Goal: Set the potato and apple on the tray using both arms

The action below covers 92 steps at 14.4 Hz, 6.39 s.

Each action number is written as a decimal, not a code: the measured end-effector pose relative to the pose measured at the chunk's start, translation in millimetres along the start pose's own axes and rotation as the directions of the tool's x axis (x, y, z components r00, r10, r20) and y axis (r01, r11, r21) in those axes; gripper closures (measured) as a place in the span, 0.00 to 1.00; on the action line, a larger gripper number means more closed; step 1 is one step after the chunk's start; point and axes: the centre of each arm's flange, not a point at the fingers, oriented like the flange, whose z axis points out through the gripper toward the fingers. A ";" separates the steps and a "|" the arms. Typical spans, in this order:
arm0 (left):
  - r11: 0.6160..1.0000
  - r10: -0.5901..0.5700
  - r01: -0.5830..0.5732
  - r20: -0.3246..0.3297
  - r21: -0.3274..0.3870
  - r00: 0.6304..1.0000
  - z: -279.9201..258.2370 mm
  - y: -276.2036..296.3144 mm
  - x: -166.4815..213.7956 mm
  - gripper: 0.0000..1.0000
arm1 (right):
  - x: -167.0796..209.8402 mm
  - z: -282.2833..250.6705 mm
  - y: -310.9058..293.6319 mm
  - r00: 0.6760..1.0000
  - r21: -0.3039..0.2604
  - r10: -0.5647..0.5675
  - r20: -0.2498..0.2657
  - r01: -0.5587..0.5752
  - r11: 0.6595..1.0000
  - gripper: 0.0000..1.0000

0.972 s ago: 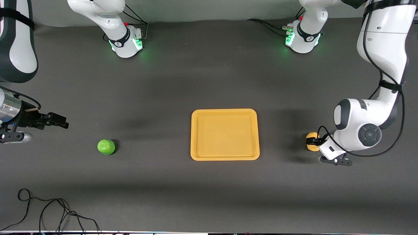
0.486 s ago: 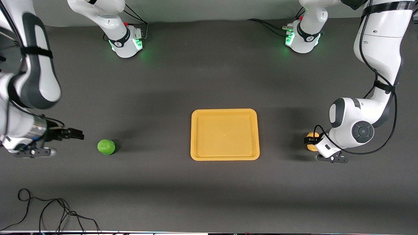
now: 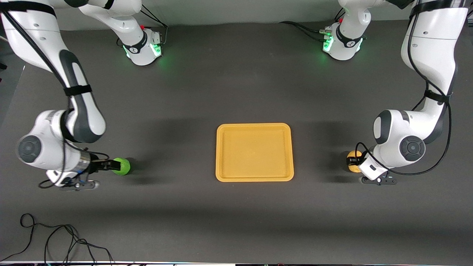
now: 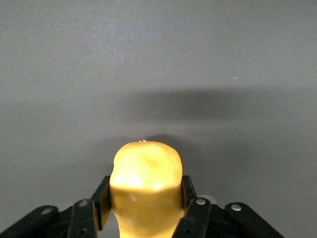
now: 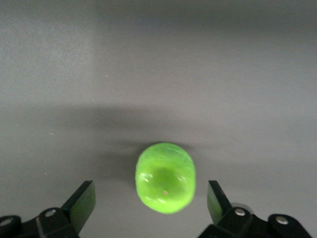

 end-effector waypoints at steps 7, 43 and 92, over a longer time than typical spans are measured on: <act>0.997 -0.079 0.078 0.009 0.016 0.997 -82.8 102.9 -10.8 0.41 | -7.0 32.4 6.4 0.998 -0.073 -0.047 0.049 0.050 0.996 0.00; 0.992 -0.116 0.117 -0.029 0.039 0.993 -122.1 142.7 -18.6 0.00 | 4.8 -33.0 -406.0 0.967 0.156 0.253 -0.009 -0.249 0.956 0.27; 0.999 0.040 -0.039 -0.059 0.009 0.997 -314.6 -20.8 -120.6 0.00 | -71.7 -277.6 -65.6 0.974 0.038 0.226 -0.036 -0.224 0.974 0.00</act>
